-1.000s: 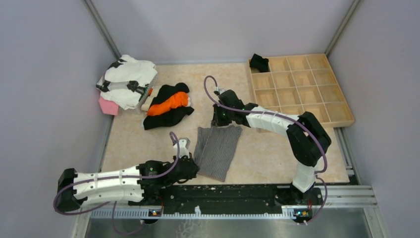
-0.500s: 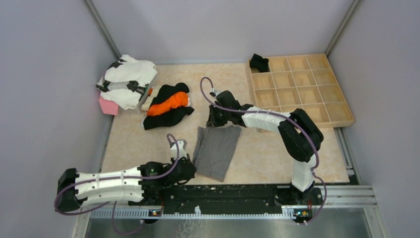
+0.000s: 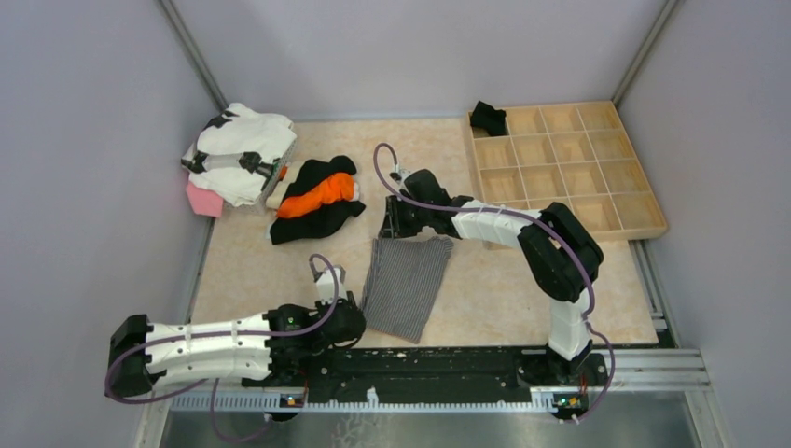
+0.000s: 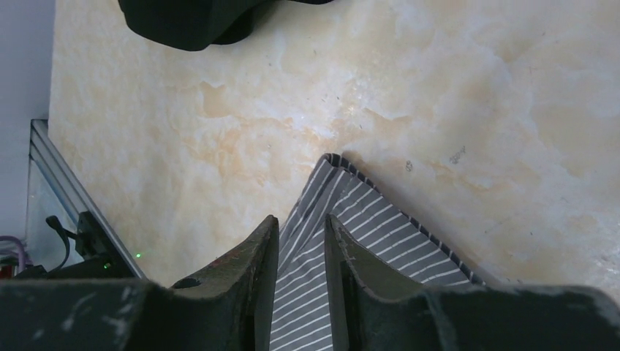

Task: Roll the underwear
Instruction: Fold the underwear at the center of the board.

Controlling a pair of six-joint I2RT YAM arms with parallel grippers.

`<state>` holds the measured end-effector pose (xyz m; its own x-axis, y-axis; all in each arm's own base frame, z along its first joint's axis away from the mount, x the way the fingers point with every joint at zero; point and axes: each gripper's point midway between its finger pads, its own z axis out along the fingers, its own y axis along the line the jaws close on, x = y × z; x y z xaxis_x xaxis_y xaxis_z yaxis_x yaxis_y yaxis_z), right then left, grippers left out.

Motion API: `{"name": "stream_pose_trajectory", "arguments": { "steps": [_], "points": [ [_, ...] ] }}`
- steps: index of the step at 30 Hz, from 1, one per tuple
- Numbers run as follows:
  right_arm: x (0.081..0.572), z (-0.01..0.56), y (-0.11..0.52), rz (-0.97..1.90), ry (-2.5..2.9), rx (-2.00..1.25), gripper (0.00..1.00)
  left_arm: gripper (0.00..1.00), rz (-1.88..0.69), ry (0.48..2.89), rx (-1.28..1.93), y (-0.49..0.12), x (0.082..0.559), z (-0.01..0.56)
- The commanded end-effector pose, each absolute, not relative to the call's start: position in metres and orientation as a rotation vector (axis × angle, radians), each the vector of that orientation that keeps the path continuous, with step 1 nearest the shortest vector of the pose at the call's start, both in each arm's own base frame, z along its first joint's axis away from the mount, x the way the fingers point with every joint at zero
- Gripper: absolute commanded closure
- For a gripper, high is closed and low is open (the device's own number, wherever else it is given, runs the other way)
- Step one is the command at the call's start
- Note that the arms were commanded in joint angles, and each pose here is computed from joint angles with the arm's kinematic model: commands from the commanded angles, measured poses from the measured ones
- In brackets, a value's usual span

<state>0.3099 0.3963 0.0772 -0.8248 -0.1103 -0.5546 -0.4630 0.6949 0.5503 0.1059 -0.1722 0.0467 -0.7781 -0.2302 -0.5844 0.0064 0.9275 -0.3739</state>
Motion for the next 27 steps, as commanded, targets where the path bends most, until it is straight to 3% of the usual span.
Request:
{"name": "stream_pose_trajectory", "arguments": {
  "steps": [1, 11, 18, 27],
  "points": [
    [0.315, 0.124, 0.419, 1.076, 2.262, -0.498, 0.7, 0.65, -0.396, 2.403, -0.253, -0.156, 0.111, 0.048],
    [0.296, 0.134, 0.368, 0.904, 2.271, -0.466, 0.68, 0.27, -0.449, 2.326, -0.245, -0.166, 0.123, 0.066],
    [0.27, 0.119, 0.339, 0.865, 2.334, -0.462, 0.67, 0.18, -0.506, 2.298, -0.201, -0.177, 0.125, 0.06],
    [0.259, 0.118, 0.33, 0.862, 2.348, -0.468, 0.67, 0.19, -0.48, 2.324, -0.136, -0.177, 0.122, 0.046]
  ]
}}
